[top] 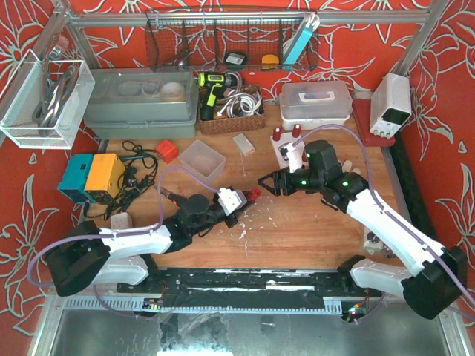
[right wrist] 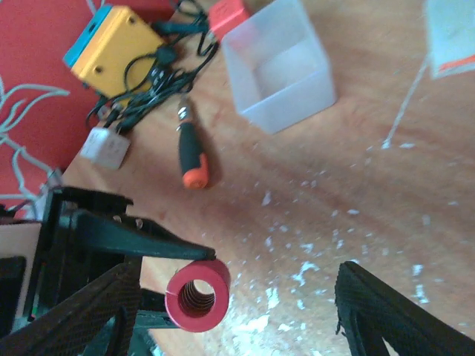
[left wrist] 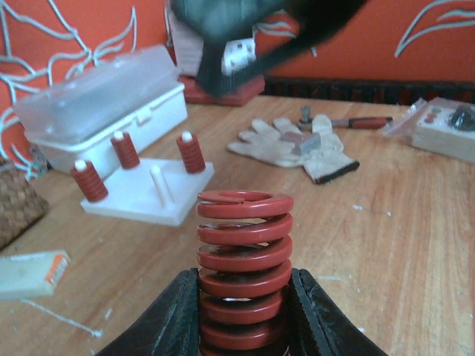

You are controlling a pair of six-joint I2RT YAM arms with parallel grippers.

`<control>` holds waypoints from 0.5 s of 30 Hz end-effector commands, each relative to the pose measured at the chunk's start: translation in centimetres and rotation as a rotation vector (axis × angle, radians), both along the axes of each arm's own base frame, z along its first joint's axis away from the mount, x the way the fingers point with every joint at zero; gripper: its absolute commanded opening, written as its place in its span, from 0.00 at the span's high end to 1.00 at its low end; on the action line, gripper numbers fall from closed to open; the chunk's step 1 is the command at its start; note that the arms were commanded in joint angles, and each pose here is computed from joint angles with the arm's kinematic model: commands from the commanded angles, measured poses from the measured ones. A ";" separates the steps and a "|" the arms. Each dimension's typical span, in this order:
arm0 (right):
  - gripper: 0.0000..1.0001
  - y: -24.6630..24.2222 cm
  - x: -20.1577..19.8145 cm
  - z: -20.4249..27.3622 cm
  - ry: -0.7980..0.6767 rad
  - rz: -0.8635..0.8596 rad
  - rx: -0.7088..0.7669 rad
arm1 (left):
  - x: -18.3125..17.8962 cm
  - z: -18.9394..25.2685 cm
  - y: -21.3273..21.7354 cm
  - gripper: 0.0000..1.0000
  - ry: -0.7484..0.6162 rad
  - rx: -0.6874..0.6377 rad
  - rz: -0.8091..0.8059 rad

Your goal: Install the large spring

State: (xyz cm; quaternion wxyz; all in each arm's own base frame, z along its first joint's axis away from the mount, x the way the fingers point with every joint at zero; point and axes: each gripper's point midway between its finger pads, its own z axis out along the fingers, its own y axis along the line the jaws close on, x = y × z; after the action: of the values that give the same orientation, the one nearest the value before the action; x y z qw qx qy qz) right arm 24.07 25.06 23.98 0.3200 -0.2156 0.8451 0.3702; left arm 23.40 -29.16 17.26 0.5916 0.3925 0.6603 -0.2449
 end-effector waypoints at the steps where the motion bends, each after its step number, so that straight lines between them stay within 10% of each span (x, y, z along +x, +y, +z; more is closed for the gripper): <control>1: 0.27 2.4 -2.7 -0.2 0.110 0.178 0.071 | 0.0 4.7 -0.6 1.00 -0.162 -0.104 -0.004; 15: 0.41 4.6 -3.9 -2.1 0.176 0.273 0.064 | -0.3 4.8 -0.8 1.00 -0.169 -0.109 -0.015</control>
State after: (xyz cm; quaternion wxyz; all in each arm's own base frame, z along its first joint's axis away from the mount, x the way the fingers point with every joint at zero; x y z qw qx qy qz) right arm 20.82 28.83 21.29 0.2058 -0.2674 0.8329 0.4387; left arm 23.17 -29.76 19.82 0.6335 0.3944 0.6184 -0.2463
